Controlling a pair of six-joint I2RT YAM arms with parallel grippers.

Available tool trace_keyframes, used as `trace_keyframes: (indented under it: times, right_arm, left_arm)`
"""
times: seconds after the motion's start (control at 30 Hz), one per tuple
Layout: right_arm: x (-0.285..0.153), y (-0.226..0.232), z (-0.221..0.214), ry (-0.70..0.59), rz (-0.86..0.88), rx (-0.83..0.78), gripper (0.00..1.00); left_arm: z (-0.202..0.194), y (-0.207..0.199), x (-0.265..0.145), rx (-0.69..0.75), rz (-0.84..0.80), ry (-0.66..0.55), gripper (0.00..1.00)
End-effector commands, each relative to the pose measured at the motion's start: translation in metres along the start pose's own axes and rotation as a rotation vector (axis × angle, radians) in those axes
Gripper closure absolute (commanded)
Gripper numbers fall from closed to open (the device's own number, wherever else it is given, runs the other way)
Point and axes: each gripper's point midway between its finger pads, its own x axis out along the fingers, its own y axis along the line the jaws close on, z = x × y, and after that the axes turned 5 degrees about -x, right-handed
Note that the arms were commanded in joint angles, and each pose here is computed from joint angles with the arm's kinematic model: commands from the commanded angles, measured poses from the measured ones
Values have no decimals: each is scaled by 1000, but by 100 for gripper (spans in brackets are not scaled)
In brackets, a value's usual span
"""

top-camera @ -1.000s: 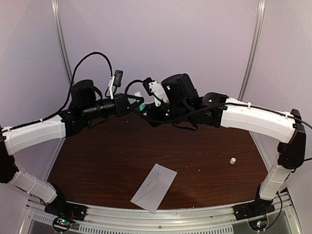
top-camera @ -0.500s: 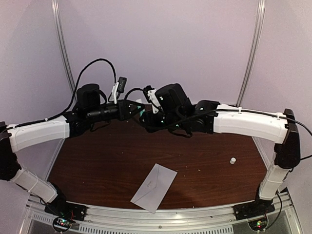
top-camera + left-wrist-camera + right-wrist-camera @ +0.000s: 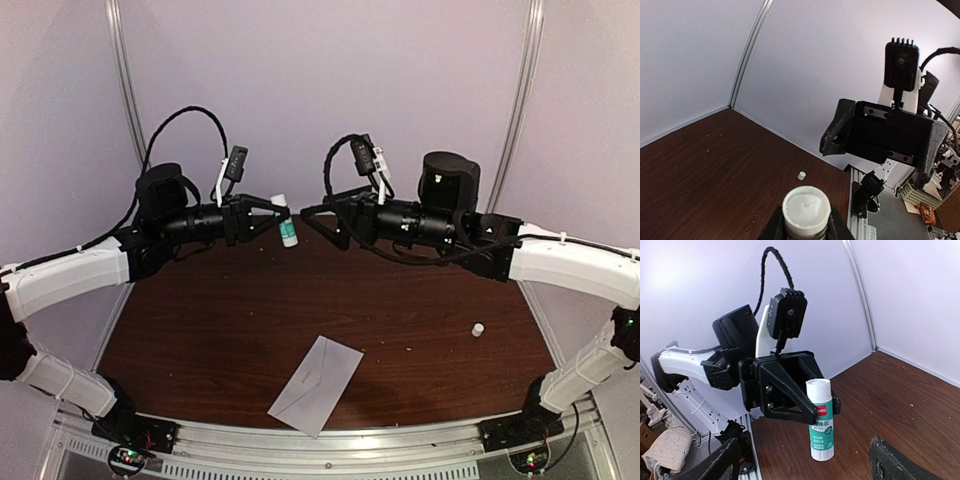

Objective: Place the letter into the envelope and seal it
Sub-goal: Screw the solid glue.

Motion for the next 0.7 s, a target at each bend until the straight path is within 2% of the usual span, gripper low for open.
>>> trace_keyframes:
  times: [0.0, 0.1, 0.27, 0.53, 0.67]
  right_arm:
    - [-7, 49, 10, -57, 284, -49, 10]
    - [-3, 59, 3, -40, 362, -29, 14]
    - [10, 64, -9, -11, 415, -2, 29]
    - [19, 75, -19, 21, 481, 8, 43]
    - [17, 77, -20, 15, 498, 19, 56]
  left_arm:
    - [20, -54, -10, 141, -234, -15, 100]
    - [19, -72, -16, 169, -326, -8, 100]
    - [17, -92, -24, 197, -427, 2, 100]
    - [19, -102, -31, 217, -459, -9, 100]
    - [18, -102, -31, 211, -465, -6, 100]
